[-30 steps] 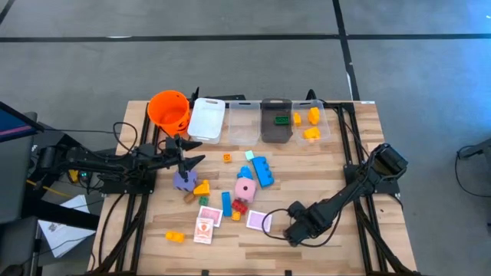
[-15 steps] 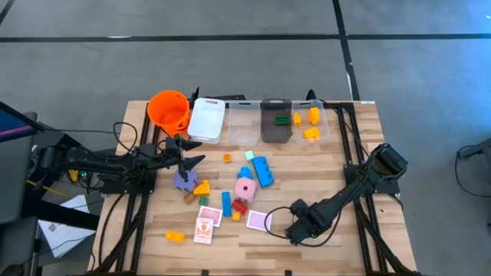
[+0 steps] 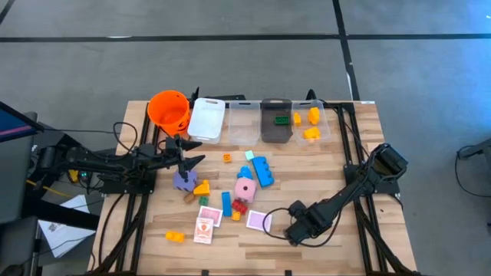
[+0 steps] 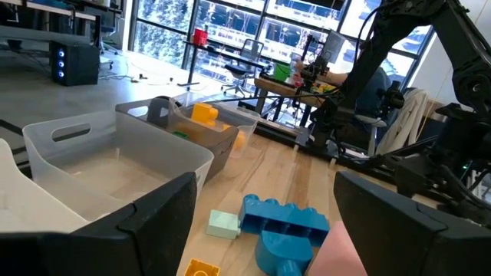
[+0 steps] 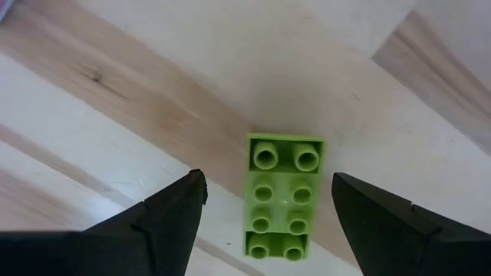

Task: Pick & Place Toys
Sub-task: Put the small light green game piece into the black bin

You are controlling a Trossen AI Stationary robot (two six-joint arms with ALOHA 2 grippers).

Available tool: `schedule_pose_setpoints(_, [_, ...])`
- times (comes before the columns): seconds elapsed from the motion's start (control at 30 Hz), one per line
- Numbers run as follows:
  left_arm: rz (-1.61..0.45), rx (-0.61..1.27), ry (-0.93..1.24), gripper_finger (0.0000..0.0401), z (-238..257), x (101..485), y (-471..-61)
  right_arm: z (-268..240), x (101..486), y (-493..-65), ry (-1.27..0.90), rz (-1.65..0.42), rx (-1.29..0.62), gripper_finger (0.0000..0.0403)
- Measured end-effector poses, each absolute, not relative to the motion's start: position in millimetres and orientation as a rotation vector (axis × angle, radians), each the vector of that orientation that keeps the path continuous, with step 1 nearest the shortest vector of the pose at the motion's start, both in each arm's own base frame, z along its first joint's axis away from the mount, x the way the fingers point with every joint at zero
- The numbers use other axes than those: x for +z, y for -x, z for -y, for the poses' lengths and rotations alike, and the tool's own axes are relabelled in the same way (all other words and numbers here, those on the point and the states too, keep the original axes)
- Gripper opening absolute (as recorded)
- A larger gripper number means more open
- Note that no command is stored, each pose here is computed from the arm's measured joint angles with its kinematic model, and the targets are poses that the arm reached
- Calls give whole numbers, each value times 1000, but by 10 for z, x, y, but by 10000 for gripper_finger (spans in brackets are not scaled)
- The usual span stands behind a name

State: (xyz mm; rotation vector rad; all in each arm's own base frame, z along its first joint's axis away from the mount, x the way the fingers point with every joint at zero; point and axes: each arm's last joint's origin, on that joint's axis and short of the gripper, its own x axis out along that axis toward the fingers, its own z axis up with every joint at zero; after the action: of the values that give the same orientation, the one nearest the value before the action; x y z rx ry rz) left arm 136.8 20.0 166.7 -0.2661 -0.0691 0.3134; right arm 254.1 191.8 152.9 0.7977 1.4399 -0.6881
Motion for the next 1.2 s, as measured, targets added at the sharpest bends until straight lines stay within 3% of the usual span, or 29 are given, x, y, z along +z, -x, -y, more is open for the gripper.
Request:
schedule_pose_setpoints(0.23, [67,314,266,301,-200,1664,-1368,-1915,1528,-2537,-812,-1436,-710,250])
schedule_pose_setpoints(0.7, [66,314,266,301,-200,1663,-1368,-1918,1550,-2544,-804,-1436,-684,90])
schedule_pose_setpoints(1.03, [67,314,266,301,-200,1664,-1368,-1928,1541,-2555,-802,-1428,-667,44])
schedule_pose_setpoints(1.2, [66,314,266,301,-200,1663,-1368,-1973,1543,-2605,-785,-1400,-565,48])
